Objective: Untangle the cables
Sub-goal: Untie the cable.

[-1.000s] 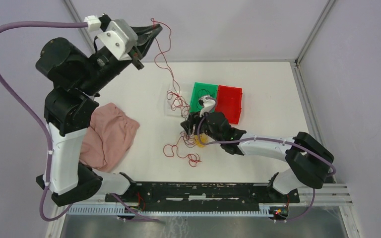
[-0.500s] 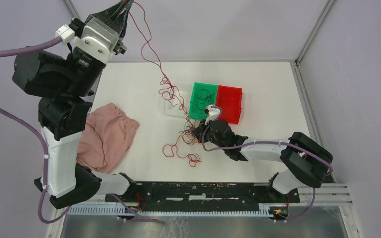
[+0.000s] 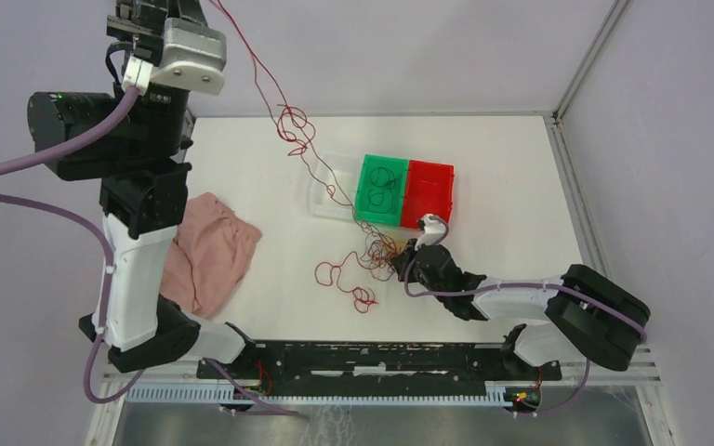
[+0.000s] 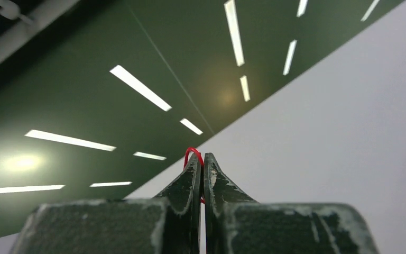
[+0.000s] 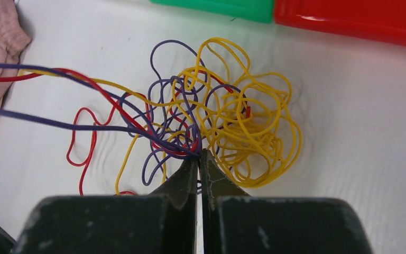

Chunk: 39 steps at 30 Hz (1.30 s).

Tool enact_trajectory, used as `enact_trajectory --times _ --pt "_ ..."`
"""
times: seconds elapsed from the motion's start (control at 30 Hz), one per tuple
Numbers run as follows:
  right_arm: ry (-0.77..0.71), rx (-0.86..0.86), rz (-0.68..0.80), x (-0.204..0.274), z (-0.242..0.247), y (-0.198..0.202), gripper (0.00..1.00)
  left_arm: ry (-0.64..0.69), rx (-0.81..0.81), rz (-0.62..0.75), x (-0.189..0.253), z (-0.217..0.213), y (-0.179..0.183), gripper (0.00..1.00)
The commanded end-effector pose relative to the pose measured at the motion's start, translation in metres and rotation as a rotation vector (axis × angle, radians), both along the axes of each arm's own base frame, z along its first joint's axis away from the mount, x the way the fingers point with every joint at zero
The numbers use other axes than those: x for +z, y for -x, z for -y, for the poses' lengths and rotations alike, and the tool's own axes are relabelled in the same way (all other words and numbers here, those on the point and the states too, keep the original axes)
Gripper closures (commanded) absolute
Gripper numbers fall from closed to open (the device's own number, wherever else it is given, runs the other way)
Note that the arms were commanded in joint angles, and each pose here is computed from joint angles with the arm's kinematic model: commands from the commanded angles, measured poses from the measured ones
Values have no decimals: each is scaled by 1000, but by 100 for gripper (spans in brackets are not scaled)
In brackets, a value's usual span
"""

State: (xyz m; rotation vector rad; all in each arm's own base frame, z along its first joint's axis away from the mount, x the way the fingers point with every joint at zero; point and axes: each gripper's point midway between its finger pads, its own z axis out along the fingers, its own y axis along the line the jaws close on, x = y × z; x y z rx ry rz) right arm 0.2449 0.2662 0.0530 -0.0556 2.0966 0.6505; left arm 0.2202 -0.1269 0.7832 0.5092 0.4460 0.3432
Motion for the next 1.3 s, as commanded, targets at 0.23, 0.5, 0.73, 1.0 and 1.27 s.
enact_trajectory --times 0.23,0.5,0.73,1.0,1.27 --pt "57 -381 -33 -3 84 1 100 170 329 451 69 -53 57 97" --pt "91 -619 -110 -13 141 13 100 255 335 514 75 -72 79 97" --pt "21 -399 -99 11 106 -4 82 293 121 342 69 -74 72 97" --pt "-17 5 149 131 45 -13 32 6 -165 -81 -41 16 6 97" --pt "-54 219 275 195 12 -6 17 -161 -300 -225 -87 51 4 97"
